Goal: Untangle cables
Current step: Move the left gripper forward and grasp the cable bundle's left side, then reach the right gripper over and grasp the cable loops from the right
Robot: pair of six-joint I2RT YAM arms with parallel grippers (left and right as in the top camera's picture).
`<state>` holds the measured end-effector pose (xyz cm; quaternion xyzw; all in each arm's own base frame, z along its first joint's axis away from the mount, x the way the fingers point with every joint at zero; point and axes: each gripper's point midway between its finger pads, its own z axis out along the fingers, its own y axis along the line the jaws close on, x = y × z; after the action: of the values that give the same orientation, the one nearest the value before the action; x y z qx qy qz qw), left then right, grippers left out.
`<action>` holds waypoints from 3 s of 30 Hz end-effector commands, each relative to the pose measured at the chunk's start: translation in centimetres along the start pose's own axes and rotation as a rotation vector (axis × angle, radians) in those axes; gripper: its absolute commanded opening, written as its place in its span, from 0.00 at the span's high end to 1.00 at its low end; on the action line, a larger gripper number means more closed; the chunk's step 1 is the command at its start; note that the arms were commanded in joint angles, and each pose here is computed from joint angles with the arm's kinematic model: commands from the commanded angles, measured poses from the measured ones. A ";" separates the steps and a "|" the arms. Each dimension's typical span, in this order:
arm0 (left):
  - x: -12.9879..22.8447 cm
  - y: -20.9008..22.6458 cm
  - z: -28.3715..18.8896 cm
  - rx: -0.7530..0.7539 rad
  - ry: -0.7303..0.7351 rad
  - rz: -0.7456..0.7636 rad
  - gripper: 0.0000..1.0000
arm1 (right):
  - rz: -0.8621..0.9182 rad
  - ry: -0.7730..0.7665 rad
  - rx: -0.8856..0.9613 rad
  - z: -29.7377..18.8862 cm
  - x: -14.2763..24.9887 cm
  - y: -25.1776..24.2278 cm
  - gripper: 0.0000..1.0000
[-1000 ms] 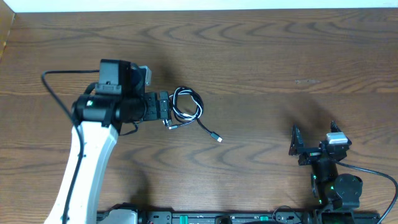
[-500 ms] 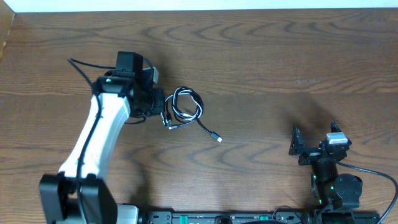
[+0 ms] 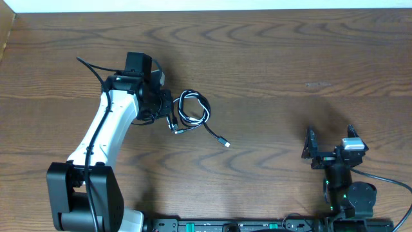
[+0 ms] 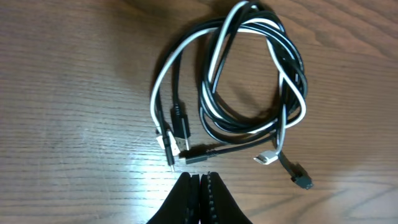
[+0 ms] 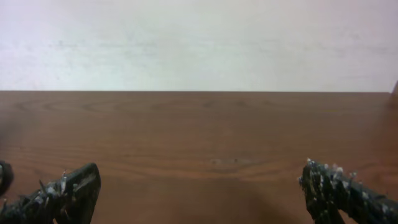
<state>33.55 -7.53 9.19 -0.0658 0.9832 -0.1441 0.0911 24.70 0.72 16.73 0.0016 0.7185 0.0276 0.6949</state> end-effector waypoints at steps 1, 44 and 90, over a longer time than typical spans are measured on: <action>0.1 1.1 0.4 -0.060 -0.003 -0.014 0.92 | 0.000 0.017 0.028 0.0 0.5 -0.5 0.01; 3.0 2.0 0.3 -0.113 0.095 -0.315 0.74 | 0.132 0.451 -0.467 6.4 -14.9 8.6 0.01; 2.4 4.6 1.1 -0.228 0.050 -0.066 0.92 | 0.343 1.049 -0.774 12.8 7.3 29.6 0.65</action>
<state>31.21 -4.17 6.75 -0.1116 0.9910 -0.0472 0.0576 36.38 29.96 11.11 -0.1466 0.8880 0.3856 0.2032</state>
